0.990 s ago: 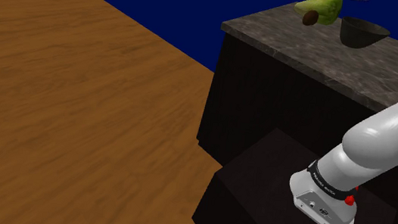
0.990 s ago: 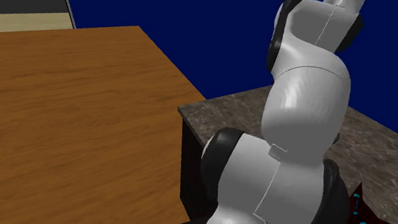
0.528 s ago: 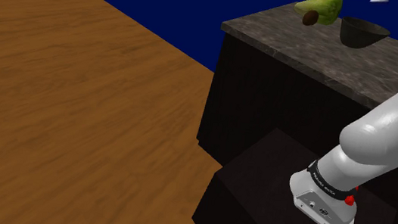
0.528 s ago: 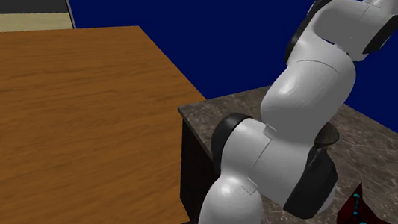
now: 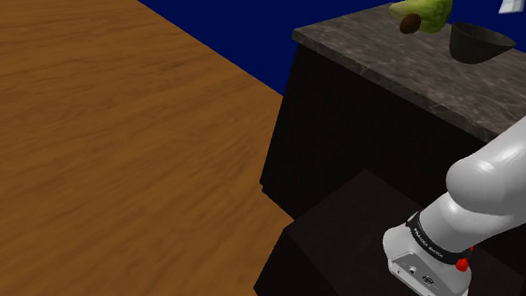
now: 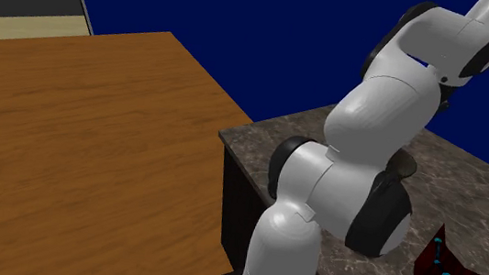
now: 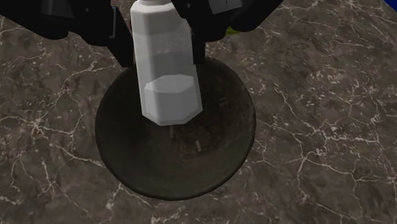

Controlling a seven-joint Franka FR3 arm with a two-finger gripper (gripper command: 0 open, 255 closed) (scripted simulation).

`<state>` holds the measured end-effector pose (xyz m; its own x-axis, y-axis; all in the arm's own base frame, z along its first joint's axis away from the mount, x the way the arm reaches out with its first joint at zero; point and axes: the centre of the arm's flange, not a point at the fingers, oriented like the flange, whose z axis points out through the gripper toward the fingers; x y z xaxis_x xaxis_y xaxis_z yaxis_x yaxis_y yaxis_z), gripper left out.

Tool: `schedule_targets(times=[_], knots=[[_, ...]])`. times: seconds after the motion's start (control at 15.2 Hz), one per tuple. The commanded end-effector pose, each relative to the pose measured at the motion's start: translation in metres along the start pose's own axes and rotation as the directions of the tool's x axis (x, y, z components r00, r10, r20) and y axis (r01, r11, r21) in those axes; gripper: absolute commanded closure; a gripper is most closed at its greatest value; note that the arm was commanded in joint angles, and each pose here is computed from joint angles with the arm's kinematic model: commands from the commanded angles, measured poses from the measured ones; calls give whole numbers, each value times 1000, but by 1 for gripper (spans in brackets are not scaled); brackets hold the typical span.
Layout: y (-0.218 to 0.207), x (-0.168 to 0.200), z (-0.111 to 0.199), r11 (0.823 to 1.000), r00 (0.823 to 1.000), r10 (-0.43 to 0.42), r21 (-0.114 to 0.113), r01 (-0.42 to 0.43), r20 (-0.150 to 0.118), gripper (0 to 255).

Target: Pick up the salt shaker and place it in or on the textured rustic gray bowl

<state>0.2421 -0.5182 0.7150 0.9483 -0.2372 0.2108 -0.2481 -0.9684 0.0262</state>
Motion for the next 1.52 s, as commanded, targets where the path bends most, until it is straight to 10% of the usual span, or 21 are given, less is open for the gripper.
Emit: schedule_targets(times=[0.0, 1.12, 1.19, 1.45], knots=[[1, -2, 10, 1000, 1000, 0, -1, 0, 0, 255], [-1, -13, 61, 1000, 1000, 0, -1, 0, 0, 255], [-1, -13, 61, 1000, 1000, 0, -1, 0, 0, 0], [-1, -13, 61, 1000, 1000, 0, -1, 0, 0, 0]])
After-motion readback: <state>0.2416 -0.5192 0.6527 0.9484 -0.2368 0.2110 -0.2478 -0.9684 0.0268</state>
